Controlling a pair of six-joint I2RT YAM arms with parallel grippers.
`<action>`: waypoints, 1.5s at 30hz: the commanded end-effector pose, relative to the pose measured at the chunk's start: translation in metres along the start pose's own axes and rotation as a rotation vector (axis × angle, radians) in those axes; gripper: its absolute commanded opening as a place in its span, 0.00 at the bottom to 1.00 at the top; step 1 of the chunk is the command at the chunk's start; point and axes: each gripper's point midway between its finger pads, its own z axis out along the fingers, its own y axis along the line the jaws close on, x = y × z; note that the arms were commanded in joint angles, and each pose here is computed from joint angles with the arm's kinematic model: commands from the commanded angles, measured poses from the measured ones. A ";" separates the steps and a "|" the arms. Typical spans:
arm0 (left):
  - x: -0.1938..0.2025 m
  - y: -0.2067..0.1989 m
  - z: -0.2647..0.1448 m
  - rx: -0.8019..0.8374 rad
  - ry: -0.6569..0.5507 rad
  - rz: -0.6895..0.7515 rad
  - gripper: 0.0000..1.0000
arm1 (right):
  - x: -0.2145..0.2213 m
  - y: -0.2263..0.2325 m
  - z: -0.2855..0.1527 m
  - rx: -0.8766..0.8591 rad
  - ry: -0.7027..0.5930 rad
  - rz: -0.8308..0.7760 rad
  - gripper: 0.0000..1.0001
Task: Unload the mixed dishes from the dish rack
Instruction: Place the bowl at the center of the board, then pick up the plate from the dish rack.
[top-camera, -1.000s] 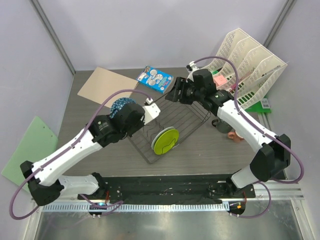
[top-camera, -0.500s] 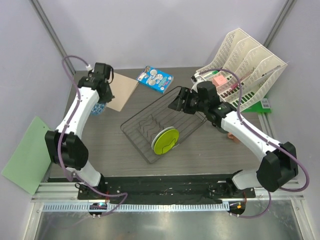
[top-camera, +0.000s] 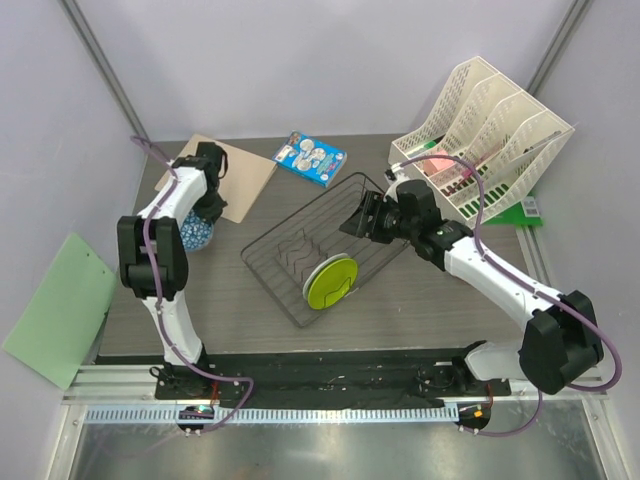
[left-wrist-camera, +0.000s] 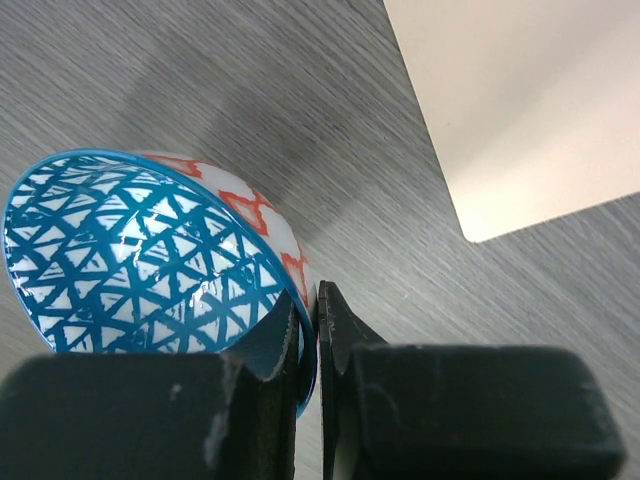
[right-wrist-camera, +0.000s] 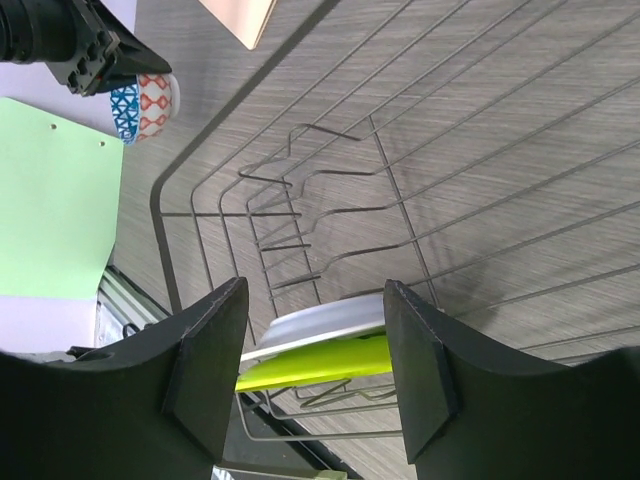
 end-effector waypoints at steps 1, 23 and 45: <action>-0.023 0.018 0.014 -0.038 -0.060 -0.110 0.00 | -0.007 0.011 -0.008 -0.057 -0.047 -0.012 0.62; -0.048 0.045 -0.032 0.025 -0.151 -0.169 1.00 | 0.007 -0.002 0.003 -0.040 -0.021 0.010 0.64; 0.115 -0.092 -0.317 1.091 -0.749 0.551 0.99 | -0.023 -0.017 -0.027 0.053 -0.254 -0.051 0.64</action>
